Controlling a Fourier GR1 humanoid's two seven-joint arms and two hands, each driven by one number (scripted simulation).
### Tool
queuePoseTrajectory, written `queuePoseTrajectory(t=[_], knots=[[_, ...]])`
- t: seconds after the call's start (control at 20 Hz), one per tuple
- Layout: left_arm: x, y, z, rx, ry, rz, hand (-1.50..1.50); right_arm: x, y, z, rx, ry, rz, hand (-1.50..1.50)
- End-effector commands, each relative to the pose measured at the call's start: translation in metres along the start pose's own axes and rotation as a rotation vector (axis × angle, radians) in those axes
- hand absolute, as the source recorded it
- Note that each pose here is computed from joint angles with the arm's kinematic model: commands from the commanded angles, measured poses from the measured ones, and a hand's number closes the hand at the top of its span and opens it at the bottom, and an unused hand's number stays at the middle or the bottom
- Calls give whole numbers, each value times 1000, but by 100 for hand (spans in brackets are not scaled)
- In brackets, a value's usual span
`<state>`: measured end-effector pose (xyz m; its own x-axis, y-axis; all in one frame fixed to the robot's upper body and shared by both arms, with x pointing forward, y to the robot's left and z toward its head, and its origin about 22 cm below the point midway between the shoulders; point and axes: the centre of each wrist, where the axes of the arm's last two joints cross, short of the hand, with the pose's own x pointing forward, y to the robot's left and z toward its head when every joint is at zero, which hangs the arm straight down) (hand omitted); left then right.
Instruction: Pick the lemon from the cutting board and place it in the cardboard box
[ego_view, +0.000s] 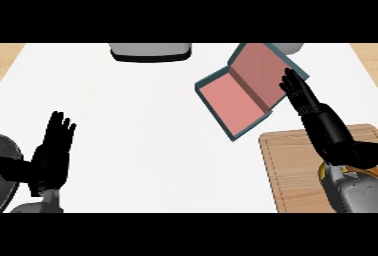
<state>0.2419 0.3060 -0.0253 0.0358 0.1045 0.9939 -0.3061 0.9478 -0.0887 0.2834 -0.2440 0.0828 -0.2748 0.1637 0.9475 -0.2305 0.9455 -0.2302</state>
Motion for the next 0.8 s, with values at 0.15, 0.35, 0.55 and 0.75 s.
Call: queuePoseTrajectory(t=[0.15, 0.35, 0.55, 0.75], knots=[[42, 17, -10, -88, -2, -125, 0, 17, -96, 59, -133, 70, -30, -150], [42, 21, -4, -140, 60, -101, 0, 20, -151, 93, -585, 20, 230, -150], [64, 25, -7, -179, 65, -120, 0, 0, -145, 155, -515, -202, 216, -150], [76, 6, -1, -214, 77, -112, 0, 45, -151, 180, -370, -223, 337, -150]])
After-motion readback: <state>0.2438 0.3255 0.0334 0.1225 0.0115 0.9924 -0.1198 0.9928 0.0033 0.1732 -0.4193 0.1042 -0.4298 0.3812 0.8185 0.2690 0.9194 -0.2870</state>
